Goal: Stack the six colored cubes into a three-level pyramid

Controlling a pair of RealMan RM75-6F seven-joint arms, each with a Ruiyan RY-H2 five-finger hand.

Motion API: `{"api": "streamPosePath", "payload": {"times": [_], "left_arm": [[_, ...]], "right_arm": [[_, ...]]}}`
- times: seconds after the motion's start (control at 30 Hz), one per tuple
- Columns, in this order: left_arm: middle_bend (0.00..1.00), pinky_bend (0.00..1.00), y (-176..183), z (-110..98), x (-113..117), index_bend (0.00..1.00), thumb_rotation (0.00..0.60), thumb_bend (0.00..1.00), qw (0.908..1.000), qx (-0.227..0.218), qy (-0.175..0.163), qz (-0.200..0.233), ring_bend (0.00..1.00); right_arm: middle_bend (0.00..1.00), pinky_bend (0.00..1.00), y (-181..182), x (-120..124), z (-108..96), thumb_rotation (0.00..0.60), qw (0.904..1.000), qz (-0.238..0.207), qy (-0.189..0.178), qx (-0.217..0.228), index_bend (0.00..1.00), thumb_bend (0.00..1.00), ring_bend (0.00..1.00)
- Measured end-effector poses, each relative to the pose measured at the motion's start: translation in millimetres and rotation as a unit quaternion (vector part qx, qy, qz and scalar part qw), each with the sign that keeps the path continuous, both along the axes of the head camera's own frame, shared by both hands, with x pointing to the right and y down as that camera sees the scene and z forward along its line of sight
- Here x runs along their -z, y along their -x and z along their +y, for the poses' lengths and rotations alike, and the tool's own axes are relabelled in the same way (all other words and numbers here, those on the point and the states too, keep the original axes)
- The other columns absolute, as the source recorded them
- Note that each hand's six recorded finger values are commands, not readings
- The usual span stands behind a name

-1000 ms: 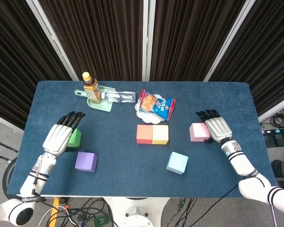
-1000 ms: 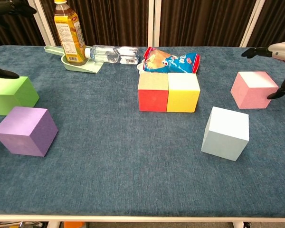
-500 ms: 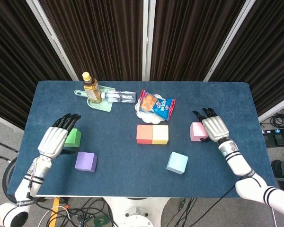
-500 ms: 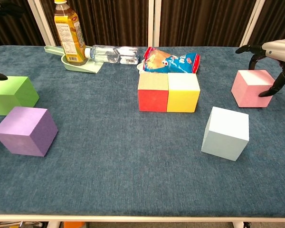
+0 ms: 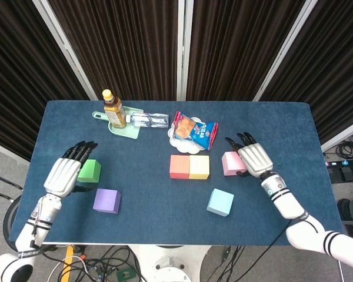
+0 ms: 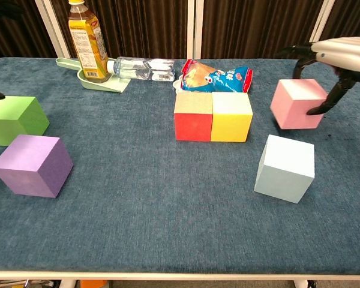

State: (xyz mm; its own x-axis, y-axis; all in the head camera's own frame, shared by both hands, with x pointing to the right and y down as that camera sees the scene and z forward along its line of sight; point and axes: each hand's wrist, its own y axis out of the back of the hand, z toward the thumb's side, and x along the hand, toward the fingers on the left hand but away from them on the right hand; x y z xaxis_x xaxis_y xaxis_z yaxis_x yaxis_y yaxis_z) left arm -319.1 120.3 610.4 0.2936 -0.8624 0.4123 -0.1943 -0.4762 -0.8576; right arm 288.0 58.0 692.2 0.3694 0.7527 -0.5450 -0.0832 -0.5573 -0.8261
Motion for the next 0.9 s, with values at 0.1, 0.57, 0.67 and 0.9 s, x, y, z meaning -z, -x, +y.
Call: {"api": "streamPosePath", "payload": {"times": [0.1,0.57,0.67,0.9], "left_arm": [[0.07,0.16,4,1,2,0.06,0.6,0.0,1.0,0.002,-0.001,-0.001,0.03],[0.07,0.16,15,2,-1,0.06,0.6,0.0,1.0,0.007,0.006,0.001,0.03],[0.07,0.16,16,2,-2,0.06,0.6,0.0,0.9999,0.007,0.008,0.0,0.03],[0.07,0.16,20,4,-4,0.06,0.6,0.0,0.9999,0.009,0.013,0.0,0.03]], "right_arm": [[0.49,0.0,10,-5,4,0.6,1.0,-0.001,-0.004,0.006,0.0,0.12,0.0],[0.49,0.0,33,-17,15,0.6,0.9996,-0.019,-0.016,0.014,0.0,0.11,0.02],[0.49,0.0,37,-19,17,0.6,0.9996,-0.017,-0.016,0.015,0.0,0.12,0.02],[0.49,0.0,40,-21,17,0.6,0.9996,-0.016,-0.017,0.013,0.0,0.11,0.02]]}}
